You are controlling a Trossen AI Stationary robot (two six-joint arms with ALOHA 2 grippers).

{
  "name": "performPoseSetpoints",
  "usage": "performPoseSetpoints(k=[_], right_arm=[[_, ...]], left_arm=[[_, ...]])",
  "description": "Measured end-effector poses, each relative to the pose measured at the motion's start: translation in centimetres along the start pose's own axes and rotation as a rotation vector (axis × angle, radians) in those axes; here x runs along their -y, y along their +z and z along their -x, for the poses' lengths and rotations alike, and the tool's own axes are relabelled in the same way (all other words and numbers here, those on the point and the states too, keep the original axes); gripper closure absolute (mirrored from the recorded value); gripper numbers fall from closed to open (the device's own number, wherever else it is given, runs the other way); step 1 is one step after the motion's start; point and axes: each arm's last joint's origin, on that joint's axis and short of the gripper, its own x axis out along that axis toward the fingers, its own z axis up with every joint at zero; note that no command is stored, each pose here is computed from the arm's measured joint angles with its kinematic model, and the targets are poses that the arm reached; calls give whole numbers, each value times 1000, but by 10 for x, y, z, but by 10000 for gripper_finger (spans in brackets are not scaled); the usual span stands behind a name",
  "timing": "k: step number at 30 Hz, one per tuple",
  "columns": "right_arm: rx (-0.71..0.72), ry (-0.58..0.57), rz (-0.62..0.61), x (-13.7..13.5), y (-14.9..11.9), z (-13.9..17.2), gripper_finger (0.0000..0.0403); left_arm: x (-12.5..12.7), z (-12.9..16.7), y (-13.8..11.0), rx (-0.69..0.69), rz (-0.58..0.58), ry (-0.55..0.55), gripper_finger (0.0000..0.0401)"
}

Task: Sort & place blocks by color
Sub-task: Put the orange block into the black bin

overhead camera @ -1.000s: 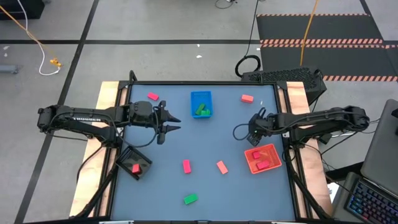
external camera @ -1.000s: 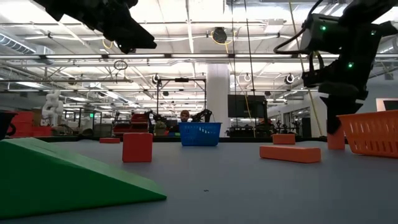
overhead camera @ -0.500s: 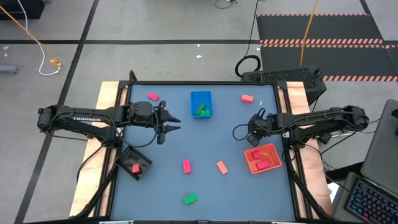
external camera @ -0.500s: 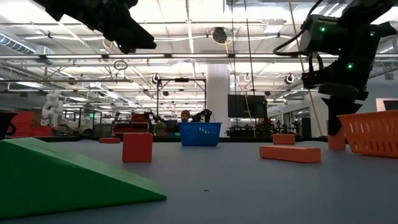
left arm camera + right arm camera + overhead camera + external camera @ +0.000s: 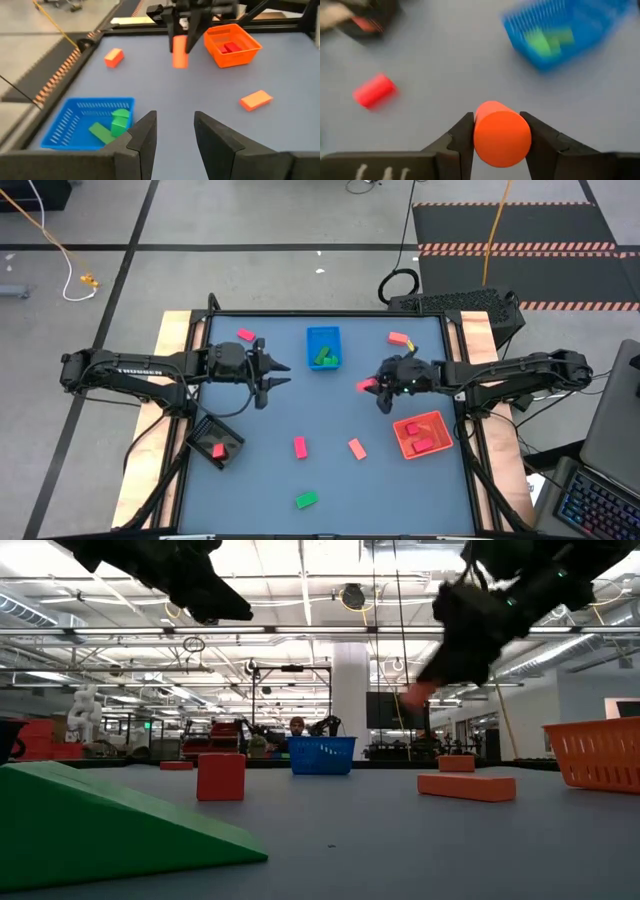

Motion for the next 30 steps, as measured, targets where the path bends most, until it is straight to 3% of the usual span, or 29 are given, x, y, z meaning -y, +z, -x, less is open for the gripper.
performPoseSetpoints(k=[8,12,16,22,30], right_arm=[[420,221,45,-19,38,-10,283],[537,293,27,-23,42,-24,283],[575,309,-10,-23,43,-40,283],[554,375,-11,-30,60,-64,283],[569,390,33,-39,82,-77,283]], left_arm=[[12,-2,9,128,-195,53,270],[24,-5,1,237,-299,102,270],[31,-7,-9,281,-408,172,269],[38,-12,-18,305,-526,182,259],[40,-33,-26,252,-557,248,161]])
